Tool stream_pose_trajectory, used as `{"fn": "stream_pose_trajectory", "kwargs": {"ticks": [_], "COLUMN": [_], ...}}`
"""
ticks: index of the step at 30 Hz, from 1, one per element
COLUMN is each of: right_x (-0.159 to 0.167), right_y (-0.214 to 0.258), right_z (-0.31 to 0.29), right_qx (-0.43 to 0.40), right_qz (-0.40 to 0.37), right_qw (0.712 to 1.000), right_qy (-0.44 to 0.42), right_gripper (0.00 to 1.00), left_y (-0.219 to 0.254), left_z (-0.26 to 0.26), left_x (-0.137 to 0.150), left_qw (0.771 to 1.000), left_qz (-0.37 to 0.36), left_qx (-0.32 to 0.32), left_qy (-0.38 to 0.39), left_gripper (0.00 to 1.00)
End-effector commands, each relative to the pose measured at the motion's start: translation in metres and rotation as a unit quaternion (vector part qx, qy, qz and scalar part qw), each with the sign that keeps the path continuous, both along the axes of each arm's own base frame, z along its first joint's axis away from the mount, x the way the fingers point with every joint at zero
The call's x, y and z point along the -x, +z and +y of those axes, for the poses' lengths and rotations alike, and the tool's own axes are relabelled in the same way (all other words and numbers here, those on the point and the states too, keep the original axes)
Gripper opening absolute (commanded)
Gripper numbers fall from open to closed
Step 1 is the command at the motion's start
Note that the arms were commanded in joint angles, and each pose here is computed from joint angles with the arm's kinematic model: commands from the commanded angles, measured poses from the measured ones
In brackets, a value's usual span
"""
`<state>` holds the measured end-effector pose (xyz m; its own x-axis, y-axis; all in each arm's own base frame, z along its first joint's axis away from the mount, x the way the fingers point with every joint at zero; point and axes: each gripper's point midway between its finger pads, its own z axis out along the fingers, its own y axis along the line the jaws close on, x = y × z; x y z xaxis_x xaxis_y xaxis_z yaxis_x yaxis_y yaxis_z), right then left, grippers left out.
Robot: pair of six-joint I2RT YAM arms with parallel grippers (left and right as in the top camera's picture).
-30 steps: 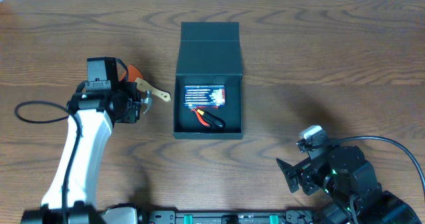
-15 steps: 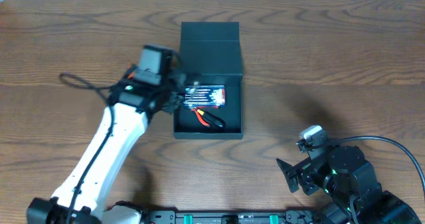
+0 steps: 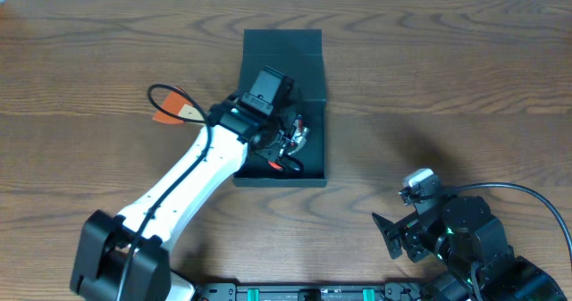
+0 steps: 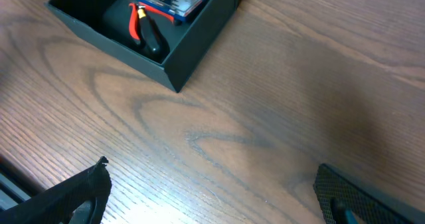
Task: Pack container
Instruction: 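Carry the hammer into the black box and release it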
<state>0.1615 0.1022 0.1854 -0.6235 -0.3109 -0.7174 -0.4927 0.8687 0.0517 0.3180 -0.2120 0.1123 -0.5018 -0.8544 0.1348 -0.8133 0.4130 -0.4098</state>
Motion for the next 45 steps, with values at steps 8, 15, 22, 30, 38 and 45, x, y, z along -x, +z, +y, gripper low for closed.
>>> {"fn": "stream_pose_trajectory", "kwargs": {"ticks": [8, 15, 22, 30, 38, 45], "right_x": [-0.001, -0.001, -0.001, -0.001, -0.001, -0.001], "right_y": [0.000, 0.000, 0.000, 0.000, 0.000, 0.000], "right_z": [-0.002, -0.002, -0.002, -0.002, -0.002, -0.002], "right_qx": [-0.003, -0.003, -0.003, -0.003, -0.003, -0.003], "right_qz": [-0.001, -0.001, -0.001, -0.001, -0.001, -0.001], "right_qw": [1.000, 1.000, 1.000, 1.000, 1.000, 1.000], "right_qy": [-0.010, -0.010, -0.010, -0.010, -0.010, -0.010], "right_gripper": [0.99, 0.99, 0.99, 0.99, 0.99, 0.99], "left_y": [-0.040, -0.047, -0.048, -0.055, -0.067, -0.070], "left_z": [-0.016, -0.027, -0.036, -0.038, -0.034, -0.031], "left_x": [0.006, 0.013, 0.021, 0.024, 0.023, 0.022], "left_qw": [0.996, 0.997, 0.997, 0.996, 0.995, 0.995], "left_qz": [0.071, 0.077, 0.066, 0.071, 0.080, 0.077], "left_qx": [-0.004, -0.008, -0.018, -0.026, -0.040, -0.050], "left_qy": [0.046, 0.021, -0.028, -0.041, -0.037, -0.034], "left_gripper": [0.06, 0.06, 0.06, 0.06, 0.07, 0.34]}}
